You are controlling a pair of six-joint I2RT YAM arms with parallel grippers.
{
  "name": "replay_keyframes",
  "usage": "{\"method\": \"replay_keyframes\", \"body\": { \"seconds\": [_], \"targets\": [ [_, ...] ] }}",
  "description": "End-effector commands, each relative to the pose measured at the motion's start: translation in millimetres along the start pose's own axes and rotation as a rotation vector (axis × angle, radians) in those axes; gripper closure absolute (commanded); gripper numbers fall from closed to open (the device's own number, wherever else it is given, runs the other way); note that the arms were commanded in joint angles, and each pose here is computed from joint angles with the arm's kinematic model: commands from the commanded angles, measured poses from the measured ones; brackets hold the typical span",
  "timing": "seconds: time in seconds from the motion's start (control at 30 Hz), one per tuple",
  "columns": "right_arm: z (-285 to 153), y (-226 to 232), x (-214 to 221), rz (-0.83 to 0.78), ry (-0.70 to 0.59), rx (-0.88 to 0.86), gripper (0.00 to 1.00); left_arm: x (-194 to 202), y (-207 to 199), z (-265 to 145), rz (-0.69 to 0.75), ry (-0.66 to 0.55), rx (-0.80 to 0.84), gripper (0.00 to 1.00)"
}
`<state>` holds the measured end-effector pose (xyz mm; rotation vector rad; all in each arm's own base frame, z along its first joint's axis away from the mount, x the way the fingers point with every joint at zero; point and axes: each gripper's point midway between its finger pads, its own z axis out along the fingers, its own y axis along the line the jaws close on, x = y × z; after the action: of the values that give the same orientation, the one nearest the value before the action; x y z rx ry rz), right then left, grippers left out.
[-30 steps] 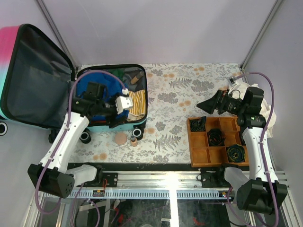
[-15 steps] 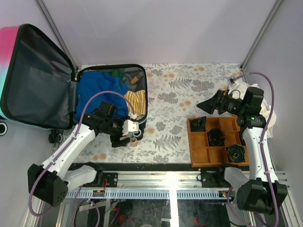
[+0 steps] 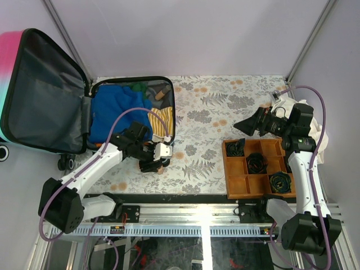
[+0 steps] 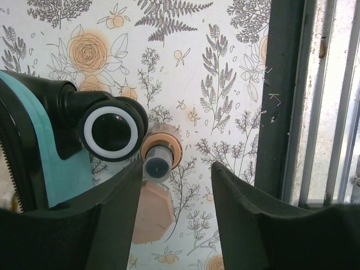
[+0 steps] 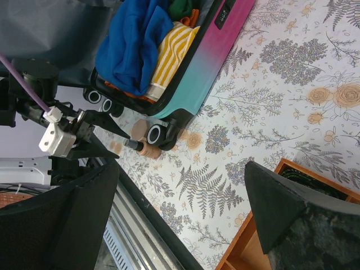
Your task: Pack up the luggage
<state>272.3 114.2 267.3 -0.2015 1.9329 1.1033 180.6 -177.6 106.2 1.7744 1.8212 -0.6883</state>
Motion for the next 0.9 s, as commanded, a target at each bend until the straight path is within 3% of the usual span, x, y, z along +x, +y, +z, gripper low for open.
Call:
{"method": "replay_keyframes", "body": {
  "seconds": [0.0, 0.13, 0.37, 0.5, 0.73, 0.87],
  "targets": [
    [-1, 1, -5, -0.031, -0.015, 0.0, 0.0, -2, 10, 9, 0.018, -0.026, -0.021, 0.51],
    [-1, 0, -4, -0.032, -0.014, 0.0, 0.0, 1, 10, 13, 0.007, -0.024, -0.017, 0.58],
    [-1, -1, -3, -0.031, -0.016, 0.003, 0.0, -6, 6, 8, -0.014, -0.042, -0.01, 0.81],
    [-1, -1, -2, -0.033, -0.016, 0.005, 0.0, -15, 1, -5, -0.016, -0.047, -0.012, 0.87],
    [-1, -1, -2, -0.035, -0.019, 0.003, 0.0, -74, 10, -55, -0.04, -0.141, -0.096, 0.9],
    [-1, -1, -2, -0.035, -0.02, 0.002, 0.0, -117, 38, -90, -0.024, -0.199, -0.214, 0.92]
  ]
}}
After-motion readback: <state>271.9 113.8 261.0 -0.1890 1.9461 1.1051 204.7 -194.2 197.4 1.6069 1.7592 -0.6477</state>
